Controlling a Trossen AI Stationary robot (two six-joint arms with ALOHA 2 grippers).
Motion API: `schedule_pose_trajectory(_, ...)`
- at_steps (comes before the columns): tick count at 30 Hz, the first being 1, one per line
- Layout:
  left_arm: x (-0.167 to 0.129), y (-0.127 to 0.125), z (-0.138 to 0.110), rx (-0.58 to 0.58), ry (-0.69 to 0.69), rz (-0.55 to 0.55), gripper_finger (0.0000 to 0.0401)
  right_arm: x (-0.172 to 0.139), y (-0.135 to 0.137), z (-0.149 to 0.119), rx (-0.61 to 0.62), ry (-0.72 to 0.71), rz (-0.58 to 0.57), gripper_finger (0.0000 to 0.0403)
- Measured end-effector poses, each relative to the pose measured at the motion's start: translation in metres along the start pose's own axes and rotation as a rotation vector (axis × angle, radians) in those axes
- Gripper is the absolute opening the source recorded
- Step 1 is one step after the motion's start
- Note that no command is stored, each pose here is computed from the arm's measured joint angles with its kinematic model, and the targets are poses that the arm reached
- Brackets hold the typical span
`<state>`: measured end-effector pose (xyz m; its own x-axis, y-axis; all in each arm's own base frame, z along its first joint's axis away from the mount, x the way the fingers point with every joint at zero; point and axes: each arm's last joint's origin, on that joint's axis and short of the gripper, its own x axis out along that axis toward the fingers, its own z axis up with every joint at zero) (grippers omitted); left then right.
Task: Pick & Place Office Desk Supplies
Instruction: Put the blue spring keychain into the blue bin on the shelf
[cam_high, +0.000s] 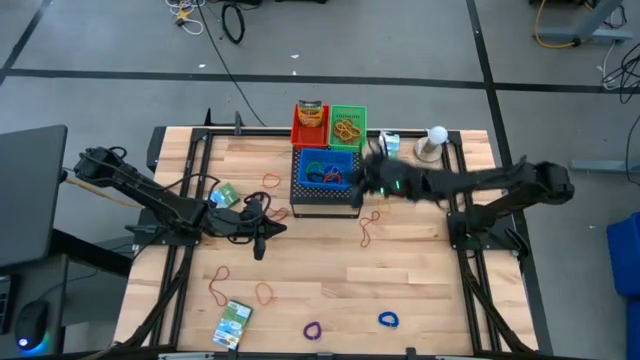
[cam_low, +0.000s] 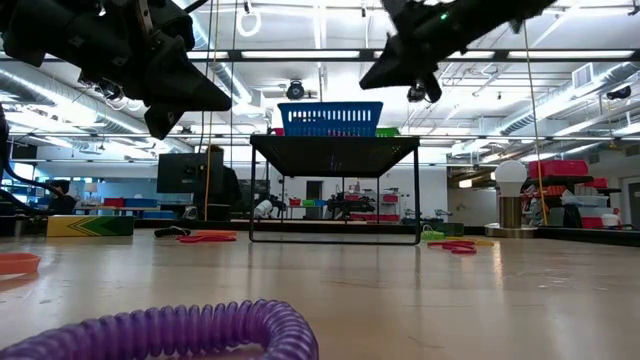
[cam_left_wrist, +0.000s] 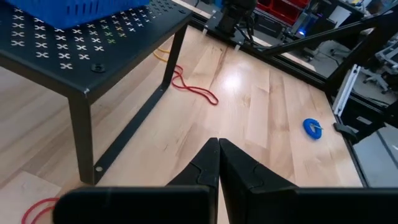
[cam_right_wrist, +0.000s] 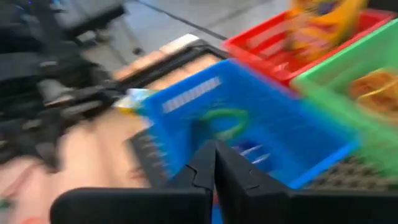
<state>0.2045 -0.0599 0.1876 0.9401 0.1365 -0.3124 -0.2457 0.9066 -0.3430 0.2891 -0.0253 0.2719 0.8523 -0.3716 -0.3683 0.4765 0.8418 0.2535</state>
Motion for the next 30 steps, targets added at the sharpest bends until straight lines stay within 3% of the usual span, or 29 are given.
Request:
schedule_pose_trajectory(4, 0.000, -0.002, 0.004, -0.020, -0.031, -0.026, 0.0009, -0.017, 0.032, -0.036, 0.004, -0.036, 0.017, 0.0015)
schedule_pose_trajectory(8, 0.000, -0.005, 0.011, -0.047, -0.092, -0.070, 0.0009, -0.035, 0.054, -0.055, -0.003, -0.030, 0.010, 0.0004)
schedule_pose_trajectory(18, 0.006, 0.003, 0.019, -0.171, -0.106, -0.095, 0.0005, -0.053, 0.068, -0.080, 0.012, 0.078, 0.004, 0.0005)
schedule_pose_trajectory(30, 0.010, 0.000, -0.010, -0.048, 0.137, -0.128, 0.0016, -0.089, 0.088, -0.121, 0.029, 0.411, 0.160, 0.0004)
